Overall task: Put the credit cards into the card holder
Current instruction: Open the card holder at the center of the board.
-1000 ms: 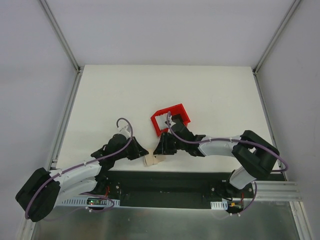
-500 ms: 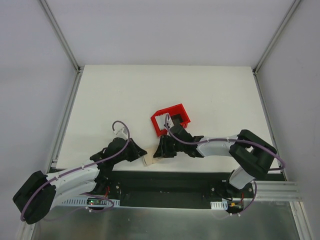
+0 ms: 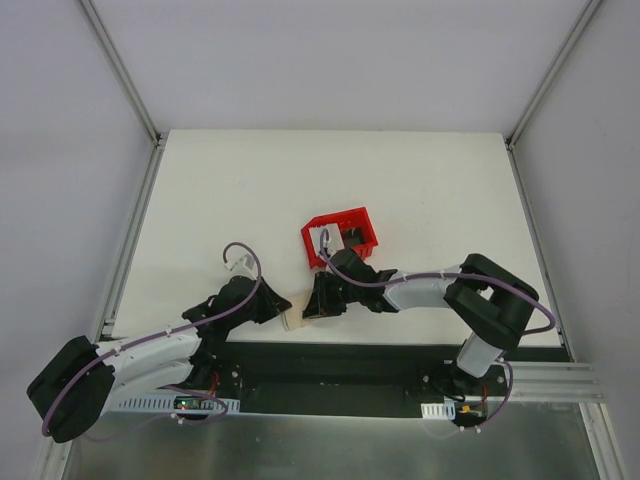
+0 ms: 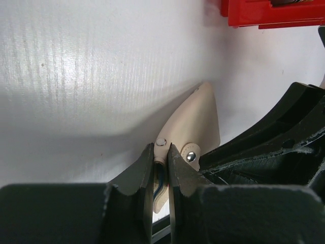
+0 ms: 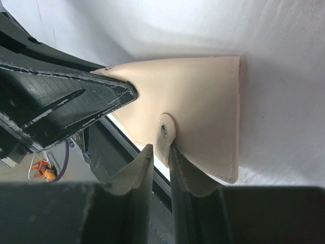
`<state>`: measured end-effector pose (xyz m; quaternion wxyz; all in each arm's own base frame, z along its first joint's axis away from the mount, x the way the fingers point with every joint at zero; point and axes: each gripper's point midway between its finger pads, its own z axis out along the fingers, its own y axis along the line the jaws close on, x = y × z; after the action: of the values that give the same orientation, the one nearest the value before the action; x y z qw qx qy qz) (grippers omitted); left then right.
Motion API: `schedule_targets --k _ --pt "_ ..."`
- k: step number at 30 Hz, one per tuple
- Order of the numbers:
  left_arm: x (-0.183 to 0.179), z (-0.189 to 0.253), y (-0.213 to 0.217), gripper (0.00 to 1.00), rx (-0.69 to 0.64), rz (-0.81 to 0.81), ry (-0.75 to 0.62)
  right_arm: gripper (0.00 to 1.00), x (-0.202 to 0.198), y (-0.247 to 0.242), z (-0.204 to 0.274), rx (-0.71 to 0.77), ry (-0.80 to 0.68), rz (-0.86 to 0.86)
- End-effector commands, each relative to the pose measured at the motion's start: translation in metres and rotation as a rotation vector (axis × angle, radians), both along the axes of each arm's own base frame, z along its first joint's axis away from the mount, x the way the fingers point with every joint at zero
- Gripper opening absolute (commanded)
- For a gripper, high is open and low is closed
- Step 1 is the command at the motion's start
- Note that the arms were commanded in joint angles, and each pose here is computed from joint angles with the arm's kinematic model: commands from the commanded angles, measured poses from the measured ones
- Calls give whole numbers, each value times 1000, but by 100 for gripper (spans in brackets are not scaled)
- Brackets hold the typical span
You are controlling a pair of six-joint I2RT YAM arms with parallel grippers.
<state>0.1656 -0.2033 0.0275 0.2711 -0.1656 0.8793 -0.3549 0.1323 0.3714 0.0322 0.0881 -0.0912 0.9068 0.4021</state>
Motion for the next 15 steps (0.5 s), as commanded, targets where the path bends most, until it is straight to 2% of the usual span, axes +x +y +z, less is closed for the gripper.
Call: schedule_targets --k 1,5,10,15 --pt "2 7 -8 0 -2 -1 -11 17 2 27 15 92 -28 46" --pt "1 4 -8 0 4 10 -1 8 7 29 19 98 -89 73" --pt "2 -3 1 0 28 82 35 3 -4 33 39 151 -231 239" --pt "6 -7 8 0 60 141 60 1 -21 24 37 164 -312 360"
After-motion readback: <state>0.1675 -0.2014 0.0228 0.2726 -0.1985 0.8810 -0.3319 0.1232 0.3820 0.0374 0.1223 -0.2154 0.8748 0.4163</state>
